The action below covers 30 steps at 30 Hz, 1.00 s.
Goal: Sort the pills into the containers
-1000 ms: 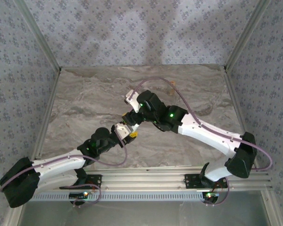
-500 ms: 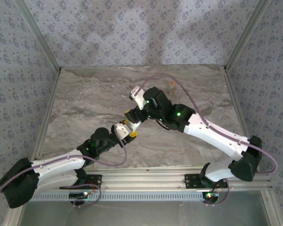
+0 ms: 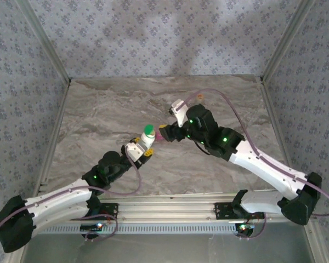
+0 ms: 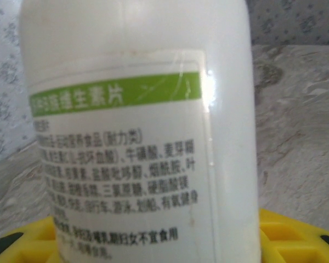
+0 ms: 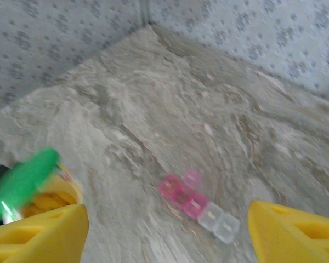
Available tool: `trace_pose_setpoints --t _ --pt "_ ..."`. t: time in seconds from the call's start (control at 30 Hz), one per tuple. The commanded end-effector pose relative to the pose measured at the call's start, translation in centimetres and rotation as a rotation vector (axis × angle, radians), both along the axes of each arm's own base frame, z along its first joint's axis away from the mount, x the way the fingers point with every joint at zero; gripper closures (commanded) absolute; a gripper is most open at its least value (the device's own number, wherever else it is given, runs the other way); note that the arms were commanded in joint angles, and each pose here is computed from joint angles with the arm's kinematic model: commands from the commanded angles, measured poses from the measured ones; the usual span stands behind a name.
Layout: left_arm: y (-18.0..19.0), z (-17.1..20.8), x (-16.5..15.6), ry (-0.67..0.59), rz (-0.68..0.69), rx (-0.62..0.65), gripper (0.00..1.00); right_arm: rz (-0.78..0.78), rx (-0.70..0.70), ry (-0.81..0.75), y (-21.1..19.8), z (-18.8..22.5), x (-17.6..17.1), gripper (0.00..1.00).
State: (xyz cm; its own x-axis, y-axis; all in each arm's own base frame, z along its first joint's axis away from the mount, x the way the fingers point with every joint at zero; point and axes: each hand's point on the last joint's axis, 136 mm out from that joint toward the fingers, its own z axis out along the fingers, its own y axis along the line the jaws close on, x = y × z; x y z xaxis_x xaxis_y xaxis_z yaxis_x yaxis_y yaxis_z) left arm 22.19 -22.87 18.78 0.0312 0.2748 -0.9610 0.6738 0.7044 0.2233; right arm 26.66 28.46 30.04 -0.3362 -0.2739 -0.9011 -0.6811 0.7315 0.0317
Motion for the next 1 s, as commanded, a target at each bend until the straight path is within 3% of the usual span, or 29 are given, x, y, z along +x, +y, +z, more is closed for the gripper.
trace_pose_setpoints --t 0.0,0.27,0.6,0.97 --pt "2.2 -0.9 1.1 0.053 0.119 0.011 1.0 -0.098 0.07 -0.009 -2.6 0.2 1.0 0.22" --pt "3.3 -4.0 1.9 0.202 0.195 0.077 1.0 -0.25 0.061 0.018 -7.5 -5.3 2.2 0.22" --pt "2.9 -7.7 3.1 0.386 0.261 0.221 1.0 -0.289 0.106 0.084 -8.4 -10.3 2.8 0.22" --pt "3.5 -9.9 3.7 0.562 0.389 0.341 1.0 -0.315 0.109 0.095 -9.7 -12.7 2.9 0.21"
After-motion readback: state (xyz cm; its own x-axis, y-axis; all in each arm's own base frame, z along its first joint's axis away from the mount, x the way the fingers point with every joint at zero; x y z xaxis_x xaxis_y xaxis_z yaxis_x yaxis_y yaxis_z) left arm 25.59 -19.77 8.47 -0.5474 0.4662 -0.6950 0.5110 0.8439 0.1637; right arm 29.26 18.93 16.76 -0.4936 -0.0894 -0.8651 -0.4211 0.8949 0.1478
